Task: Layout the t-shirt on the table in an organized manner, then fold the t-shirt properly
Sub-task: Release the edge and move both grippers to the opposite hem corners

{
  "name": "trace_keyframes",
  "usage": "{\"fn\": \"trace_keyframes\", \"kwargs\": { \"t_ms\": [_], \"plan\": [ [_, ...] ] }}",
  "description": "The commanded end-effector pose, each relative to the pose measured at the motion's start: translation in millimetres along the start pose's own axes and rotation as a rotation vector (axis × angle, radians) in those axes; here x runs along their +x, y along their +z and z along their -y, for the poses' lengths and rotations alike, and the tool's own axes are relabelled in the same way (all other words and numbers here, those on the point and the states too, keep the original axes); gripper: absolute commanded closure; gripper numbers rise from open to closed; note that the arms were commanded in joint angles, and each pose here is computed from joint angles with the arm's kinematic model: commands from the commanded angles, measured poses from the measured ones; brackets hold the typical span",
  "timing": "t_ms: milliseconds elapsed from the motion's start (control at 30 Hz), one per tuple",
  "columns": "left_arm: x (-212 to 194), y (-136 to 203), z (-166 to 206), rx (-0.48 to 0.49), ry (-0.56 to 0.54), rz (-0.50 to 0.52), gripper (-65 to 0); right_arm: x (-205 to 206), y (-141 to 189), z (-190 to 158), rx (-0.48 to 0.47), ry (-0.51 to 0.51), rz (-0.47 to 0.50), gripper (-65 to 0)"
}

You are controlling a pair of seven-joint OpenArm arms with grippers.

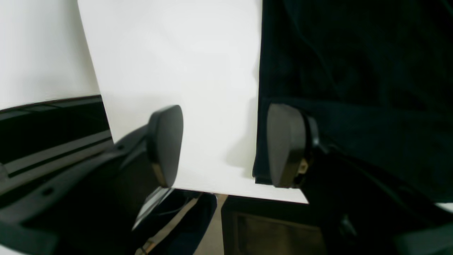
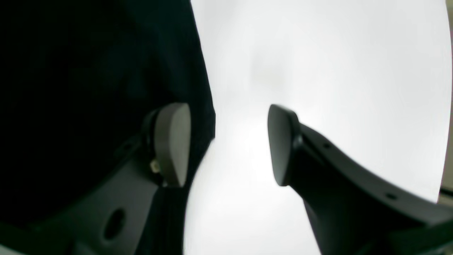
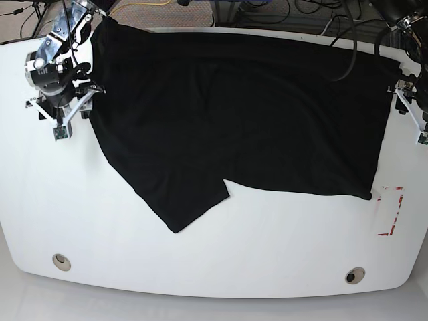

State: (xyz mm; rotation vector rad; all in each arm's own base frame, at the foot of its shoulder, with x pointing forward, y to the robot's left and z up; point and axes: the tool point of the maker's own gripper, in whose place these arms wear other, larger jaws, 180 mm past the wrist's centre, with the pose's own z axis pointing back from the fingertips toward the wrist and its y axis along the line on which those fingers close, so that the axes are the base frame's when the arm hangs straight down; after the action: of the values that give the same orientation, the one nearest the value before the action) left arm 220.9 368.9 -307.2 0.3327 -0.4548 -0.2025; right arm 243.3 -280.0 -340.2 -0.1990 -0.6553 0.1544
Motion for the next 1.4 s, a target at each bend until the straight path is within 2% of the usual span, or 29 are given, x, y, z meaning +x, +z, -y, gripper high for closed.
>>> {"fn": "trace_keyframes", "kwargs": {
  "t_ms": [0,200,533,733,1100,1233,1367],
  "plan": [
    [15.0,10.3,-20.2,0.058,-0.005,0.047,-35.1,23.2,-3.9,0.6,0.01,0.001,0.062,-32.8],
    [69.0,11.5,-22.5,0.048,0.018,0.225,-35.1,51.0,-31.9,-6.8,0.074,-0.039,0.087,-32.8],
    [147.1,-17.8,-6.0,-0.106,0.057,0.396,-35.1,91.7,-88.1,-19.9,0.184,-0.138,0.148,-32.8],
    [187.7,-37.9,6.3,-0.197,0.137,0.491,-35.1,104.2,-117.8,-35.5,0.254,-0.19,0.174,-32.8],
    [204.0,-53.6,5.7,-0.252,0.199,0.503,-35.1,95.9,-145.7,-51.6,0.326,-0.263,0.193,-32.8],
    [201.2,-57.8,5.6,-0.259,0.209,0.49,-35.1,92.5,-146.5,-55.5,0.334,-0.268,0.187,-32.8],
    [201.0,-60.6,6.6,-0.265,0.221,0.503,-35.1,85.1,-147.9,-77.7,0.37,-0.241,0.163,-32.7]
  ]
}}
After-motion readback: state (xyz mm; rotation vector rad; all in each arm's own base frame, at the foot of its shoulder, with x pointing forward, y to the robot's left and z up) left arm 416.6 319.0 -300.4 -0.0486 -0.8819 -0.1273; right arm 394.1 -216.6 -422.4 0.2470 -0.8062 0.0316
